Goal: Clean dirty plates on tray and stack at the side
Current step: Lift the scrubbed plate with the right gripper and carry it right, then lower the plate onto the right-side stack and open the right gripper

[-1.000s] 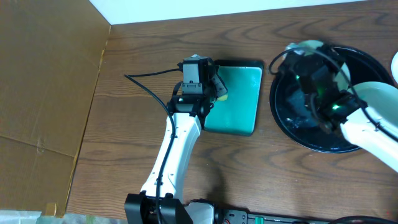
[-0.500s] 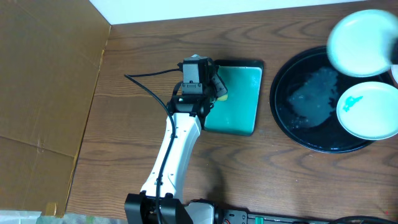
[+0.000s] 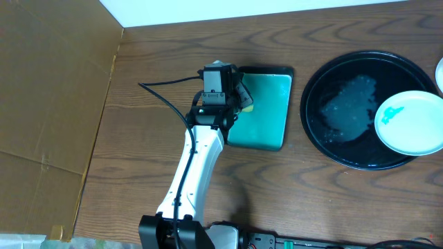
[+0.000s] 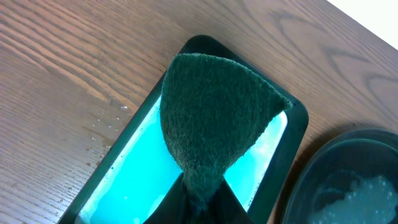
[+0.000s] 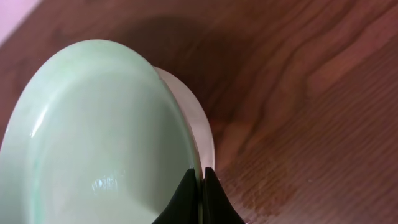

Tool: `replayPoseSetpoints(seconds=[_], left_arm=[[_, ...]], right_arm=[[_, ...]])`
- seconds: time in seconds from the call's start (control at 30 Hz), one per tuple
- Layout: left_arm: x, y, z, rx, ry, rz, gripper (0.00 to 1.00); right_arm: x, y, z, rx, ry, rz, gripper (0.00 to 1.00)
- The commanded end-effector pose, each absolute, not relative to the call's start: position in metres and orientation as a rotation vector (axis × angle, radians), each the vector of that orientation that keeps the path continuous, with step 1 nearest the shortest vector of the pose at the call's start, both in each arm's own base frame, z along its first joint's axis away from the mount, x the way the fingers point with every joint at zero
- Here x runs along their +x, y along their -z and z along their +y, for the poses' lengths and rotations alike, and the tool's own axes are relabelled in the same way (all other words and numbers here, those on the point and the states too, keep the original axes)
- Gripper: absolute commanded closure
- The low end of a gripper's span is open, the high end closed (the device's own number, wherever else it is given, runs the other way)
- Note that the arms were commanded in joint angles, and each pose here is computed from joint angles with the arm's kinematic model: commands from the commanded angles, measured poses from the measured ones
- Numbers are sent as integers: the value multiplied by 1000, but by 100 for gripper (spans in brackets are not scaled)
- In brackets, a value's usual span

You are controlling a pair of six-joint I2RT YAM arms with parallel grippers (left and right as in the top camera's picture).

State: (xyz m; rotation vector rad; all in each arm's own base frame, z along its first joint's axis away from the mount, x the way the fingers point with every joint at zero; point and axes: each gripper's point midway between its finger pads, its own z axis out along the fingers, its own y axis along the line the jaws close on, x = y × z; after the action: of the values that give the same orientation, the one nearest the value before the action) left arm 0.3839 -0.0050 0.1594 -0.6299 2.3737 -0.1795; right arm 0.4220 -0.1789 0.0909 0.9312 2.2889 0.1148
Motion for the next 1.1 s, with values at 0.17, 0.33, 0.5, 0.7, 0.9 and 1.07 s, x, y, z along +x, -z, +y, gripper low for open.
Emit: replayPoseSetpoints(seconds=[0.17, 0.33, 0.5, 0.7, 0.9, 1.07], left_arm=[[382, -156, -1, -631, 154, 2380, 93], [382, -156, -1, -631, 154, 2380, 93], [382, -156, -1, -631, 155, 2380, 93], [382, -156, -1, -631, 154, 2380, 93], [384, -158, -1, -629, 157, 2372, 93], [384, -158, -1, -629, 157, 2371, 93]], right_arm=[[428, -40, -173, 953, -141, 2367, 80], [427, -53, -146, 789, -247, 2430, 47], [410, -107, -126, 681, -258, 2426, 26], [365, -143, -97, 687, -215, 2502, 1], [316, -118, -65, 732, -163, 2740, 1], [297, -94, -38, 861, -206, 2808, 1]])
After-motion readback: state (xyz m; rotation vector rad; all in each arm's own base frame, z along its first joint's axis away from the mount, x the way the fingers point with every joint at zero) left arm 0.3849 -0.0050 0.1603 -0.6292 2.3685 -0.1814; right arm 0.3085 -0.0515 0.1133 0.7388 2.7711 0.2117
